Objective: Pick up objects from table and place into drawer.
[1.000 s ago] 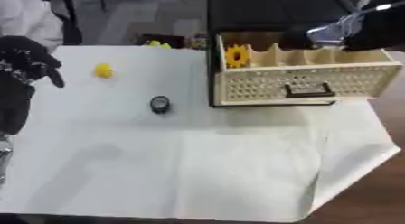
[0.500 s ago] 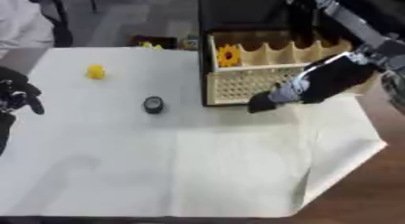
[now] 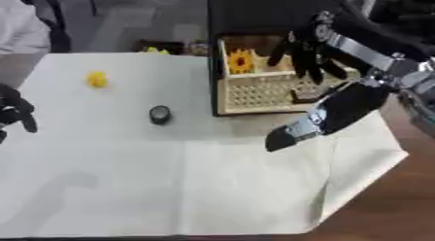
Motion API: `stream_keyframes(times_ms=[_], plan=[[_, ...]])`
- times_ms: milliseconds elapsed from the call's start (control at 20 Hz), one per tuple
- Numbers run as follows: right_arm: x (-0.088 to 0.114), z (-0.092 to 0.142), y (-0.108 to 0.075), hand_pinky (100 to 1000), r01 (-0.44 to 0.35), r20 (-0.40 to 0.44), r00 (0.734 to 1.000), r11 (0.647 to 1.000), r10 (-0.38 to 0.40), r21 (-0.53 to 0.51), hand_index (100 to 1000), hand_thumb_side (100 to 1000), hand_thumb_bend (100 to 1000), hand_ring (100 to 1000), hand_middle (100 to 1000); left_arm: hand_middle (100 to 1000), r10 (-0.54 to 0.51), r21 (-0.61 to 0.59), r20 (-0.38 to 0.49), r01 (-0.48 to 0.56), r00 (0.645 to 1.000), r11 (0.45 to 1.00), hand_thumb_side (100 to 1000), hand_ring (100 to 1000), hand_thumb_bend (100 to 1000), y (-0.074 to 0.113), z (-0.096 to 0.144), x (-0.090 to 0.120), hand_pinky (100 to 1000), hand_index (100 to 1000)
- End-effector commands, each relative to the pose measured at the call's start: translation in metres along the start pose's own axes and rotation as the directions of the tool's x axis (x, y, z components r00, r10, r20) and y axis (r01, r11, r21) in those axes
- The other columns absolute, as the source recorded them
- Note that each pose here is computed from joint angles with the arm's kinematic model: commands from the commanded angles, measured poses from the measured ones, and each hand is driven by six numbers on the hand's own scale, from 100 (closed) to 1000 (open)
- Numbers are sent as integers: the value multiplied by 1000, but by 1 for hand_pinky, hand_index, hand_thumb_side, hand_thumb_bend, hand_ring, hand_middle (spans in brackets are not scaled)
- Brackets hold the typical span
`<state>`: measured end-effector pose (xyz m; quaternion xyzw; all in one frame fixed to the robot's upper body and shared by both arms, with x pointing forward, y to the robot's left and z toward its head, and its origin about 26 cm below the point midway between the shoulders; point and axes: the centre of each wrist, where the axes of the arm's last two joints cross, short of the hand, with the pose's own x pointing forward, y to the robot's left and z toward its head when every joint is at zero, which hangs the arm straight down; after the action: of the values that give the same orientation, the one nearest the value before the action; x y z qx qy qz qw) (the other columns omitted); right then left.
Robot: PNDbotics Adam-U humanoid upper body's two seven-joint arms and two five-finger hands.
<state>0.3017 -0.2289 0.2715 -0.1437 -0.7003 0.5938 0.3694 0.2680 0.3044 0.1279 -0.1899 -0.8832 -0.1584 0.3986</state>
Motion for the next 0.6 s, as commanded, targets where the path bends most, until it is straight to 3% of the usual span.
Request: stream_keyframes(times_ms=[50, 250, 500, 600], plan=[[0, 8, -14, 100, 13, -12, 1000, 999, -13, 34, 671, 541, 1000, 311, 359, 625, -21, -14, 17, 21, 1000, 1000, 1000, 610, 114, 1, -3, 8, 452, 740], [-5, 15, -14, 100, 77, -40, 996, 992, -74, 98, 676, 540, 1000, 367, 394, 624, -24, -13, 13, 24, 1000, 1000, 1000, 610, 114, 2, -3, 8, 452, 737], [-13, 21, -4, 100, 157, -91, 986, 969, -142, 189, 703, 407, 1000, 460, 478, 623, -27, -13, 6, 27, 1000, 1000, 1000, 608, 114, 1, -3, 7, 451, 735], [-16, 22, -1, 100, 192, -109, 979, 956, -172, 220, 707, 392, 1000, 472, 486, 623, -28, -11, 4, 28, 1000, 1000, 1000, 608, 114, 1, -3, 7, 451, 735]])
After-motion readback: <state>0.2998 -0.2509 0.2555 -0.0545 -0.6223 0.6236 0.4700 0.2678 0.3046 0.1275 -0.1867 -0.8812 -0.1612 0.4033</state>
